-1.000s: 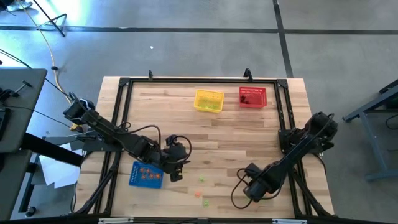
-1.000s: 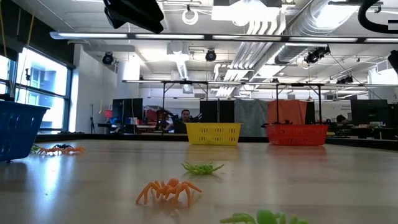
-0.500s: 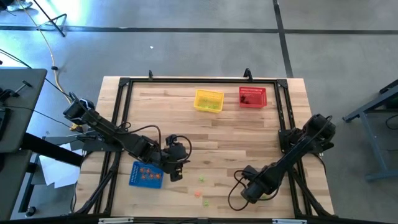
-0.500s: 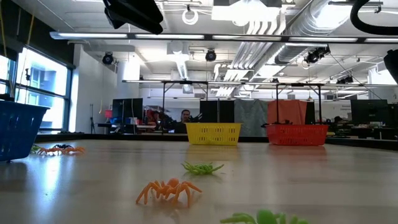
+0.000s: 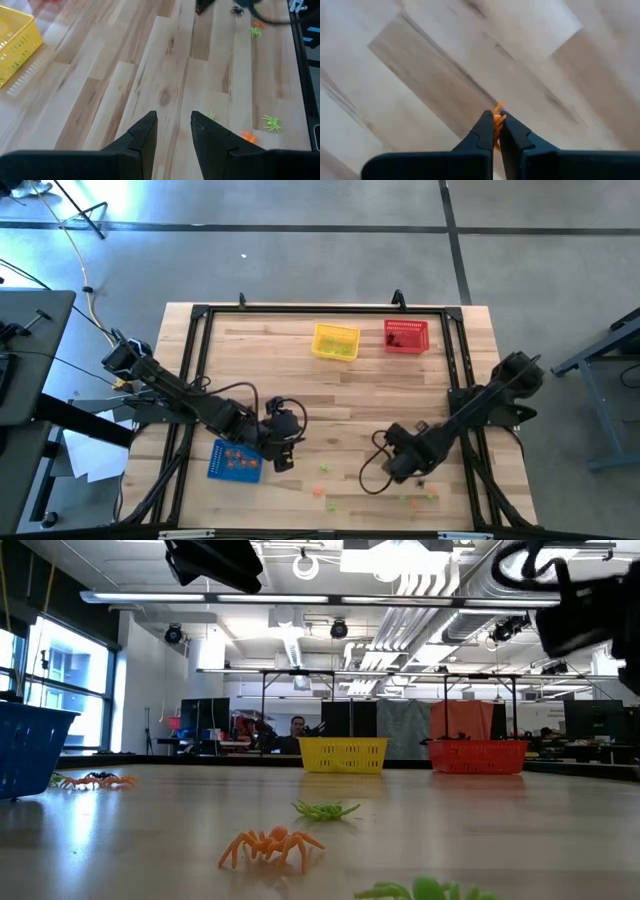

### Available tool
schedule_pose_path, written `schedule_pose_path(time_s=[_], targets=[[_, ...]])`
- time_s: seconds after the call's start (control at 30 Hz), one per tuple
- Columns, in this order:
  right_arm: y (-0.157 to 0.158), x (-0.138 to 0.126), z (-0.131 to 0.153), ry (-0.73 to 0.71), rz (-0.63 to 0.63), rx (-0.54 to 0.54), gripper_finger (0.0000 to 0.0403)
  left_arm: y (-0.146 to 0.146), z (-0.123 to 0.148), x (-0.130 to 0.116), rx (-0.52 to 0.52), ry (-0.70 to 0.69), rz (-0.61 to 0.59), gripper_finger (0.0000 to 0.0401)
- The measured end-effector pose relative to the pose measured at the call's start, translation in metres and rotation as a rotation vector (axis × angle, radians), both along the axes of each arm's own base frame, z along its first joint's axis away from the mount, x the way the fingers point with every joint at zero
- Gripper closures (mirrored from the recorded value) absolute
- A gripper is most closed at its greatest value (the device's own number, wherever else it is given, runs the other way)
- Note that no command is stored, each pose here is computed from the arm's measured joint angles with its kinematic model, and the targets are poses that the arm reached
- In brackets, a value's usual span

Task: Sort Halloween decoration
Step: Put the orange spider toy into the blue bin

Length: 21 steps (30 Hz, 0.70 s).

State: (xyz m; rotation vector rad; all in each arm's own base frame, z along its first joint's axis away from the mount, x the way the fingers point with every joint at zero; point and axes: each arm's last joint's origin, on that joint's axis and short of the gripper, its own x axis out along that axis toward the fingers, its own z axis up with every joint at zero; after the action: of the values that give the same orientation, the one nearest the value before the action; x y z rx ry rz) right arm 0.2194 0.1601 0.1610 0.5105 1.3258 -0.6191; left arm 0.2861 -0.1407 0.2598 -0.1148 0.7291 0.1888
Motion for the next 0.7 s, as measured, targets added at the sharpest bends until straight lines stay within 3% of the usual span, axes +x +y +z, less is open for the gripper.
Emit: schedule_pose_path(time_s=[0.37, 0.53, 0.7], targets=[[-0.063, 0.001, 0.043, -0.125, -0.084, -0.274, 0.0402, 0.000, 0.000, 0.000, 0.004, 0.001, -0.003, 0.0295], [-0.074, 0.026, 0.045, -0.251, -0.034, -0.218, 0.0402, 0.001, 0.000, 0.000, 0.015, -0.006, 0.027, 0.0295], [-0.068, 0.064, 0.058, -0.568, 0.119, -0.123, 0.0402, 0.009, 0.002, -0.014, 0.052, 0.053, 0.118, 0.0295]])
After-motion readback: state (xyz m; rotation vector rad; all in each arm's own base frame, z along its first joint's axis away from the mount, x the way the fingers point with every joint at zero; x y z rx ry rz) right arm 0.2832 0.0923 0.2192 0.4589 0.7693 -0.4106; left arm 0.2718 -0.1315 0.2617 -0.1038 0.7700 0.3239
